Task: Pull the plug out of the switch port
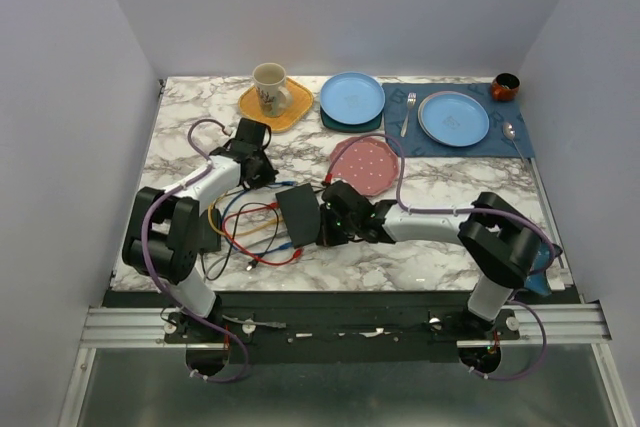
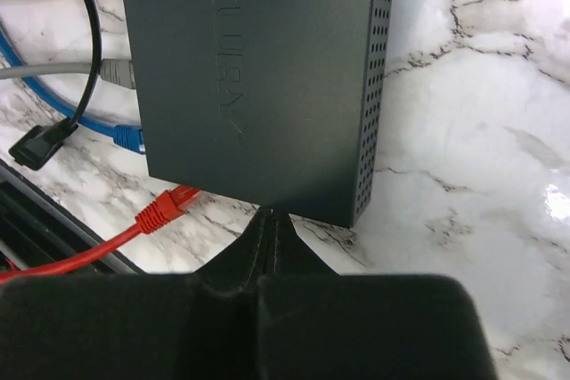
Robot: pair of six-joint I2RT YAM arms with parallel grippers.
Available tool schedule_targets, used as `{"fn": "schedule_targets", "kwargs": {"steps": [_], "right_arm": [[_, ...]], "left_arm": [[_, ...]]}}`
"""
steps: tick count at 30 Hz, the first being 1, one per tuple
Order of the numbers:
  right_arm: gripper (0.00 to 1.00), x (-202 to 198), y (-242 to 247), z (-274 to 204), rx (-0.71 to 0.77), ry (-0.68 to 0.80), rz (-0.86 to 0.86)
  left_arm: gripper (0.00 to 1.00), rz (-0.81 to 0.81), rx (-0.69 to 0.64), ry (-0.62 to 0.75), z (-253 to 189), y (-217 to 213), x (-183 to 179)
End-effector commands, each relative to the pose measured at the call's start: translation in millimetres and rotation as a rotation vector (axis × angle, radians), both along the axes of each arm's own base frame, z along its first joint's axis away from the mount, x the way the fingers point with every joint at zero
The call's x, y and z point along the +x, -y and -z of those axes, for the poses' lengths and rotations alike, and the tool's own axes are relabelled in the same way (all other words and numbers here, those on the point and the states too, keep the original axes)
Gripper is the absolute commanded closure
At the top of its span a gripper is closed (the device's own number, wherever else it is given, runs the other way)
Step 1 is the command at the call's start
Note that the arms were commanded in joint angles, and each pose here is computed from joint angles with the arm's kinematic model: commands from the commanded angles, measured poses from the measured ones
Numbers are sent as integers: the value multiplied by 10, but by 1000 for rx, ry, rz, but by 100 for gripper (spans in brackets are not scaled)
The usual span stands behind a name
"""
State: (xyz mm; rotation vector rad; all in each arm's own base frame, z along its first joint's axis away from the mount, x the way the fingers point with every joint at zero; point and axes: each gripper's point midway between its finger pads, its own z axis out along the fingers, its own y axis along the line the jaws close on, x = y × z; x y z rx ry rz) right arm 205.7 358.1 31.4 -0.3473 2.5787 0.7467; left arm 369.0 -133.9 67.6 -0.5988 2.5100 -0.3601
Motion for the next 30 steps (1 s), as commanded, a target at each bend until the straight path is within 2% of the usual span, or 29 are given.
{"fn": "schedule_targets", "kwargs": {"steps": [1,8,15,24,30], "right_arm": [[99,157,-95,24,-1,9,51],[99,412,54,89,-27,-1,146],[99,861,222,87,-30,-25,188],[99,1045,150,46,-39,-6,173],[99,1195,84,-39,-28,11,153]], "left_arm": [[91,64,-50,-27,125,201,-68],[94,111,-67,-67,278,377,-178],[94,107,-65,-82,349,372,-225],[92,-6,32,37,-112,-14,24],[92,-83,64,-61,176,-248,-79]]}}
